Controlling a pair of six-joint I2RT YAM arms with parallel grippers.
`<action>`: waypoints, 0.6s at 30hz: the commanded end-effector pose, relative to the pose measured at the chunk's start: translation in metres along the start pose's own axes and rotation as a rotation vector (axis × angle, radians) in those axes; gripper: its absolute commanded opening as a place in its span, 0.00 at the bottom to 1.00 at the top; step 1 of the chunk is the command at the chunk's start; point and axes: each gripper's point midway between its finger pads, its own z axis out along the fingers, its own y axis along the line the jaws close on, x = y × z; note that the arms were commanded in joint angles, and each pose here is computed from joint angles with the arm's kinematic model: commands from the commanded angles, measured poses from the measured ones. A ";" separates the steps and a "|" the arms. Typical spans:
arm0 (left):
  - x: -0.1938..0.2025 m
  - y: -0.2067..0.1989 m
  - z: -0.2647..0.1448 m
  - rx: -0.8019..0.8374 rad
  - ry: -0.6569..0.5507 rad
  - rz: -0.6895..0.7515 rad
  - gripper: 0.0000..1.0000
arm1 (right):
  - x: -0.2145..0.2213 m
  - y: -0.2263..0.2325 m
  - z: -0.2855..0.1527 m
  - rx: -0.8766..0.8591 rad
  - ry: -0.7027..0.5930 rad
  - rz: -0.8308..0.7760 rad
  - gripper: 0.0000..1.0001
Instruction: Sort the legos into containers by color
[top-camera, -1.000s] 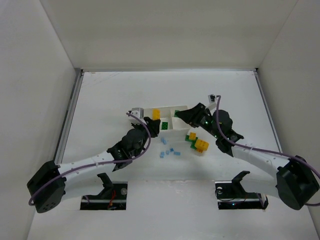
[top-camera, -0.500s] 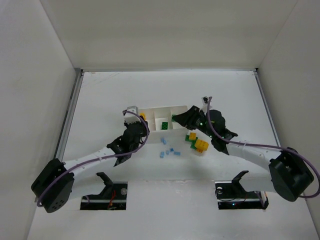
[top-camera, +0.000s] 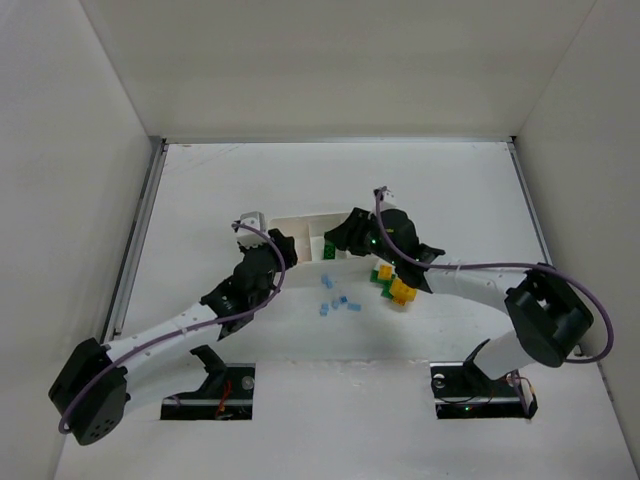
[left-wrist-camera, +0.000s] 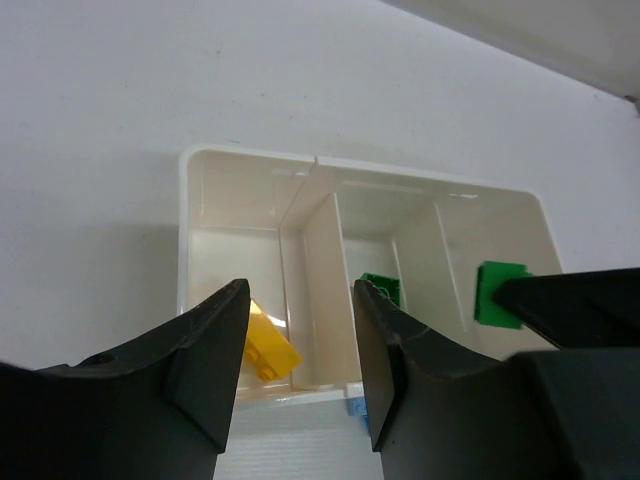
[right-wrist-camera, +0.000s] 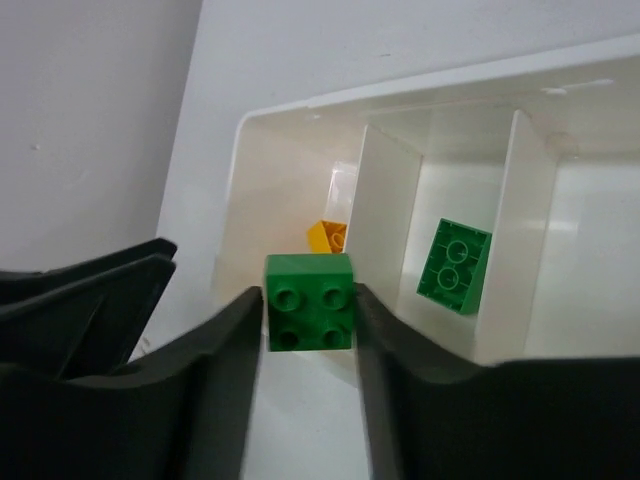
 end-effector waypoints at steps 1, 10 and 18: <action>-0.005 -0.003 -0.009 0.022 -0.030 -0.040 0.43 | -0.020 0.020 0.009 -0.012 -0.051 -0.041 0.53; -0.002 -0.015 -0.017 0.067 -0.018 -0.063 0.43 | -0.040 -0.002 -0.044 0.085 -0.172 -0.089 0.60; -0.002 -0.032 -0.016 0.121 -0.022 -0.078 0.43 | -0.036 -0.100 -0.138 0.561 -0.215 -0.200 0.30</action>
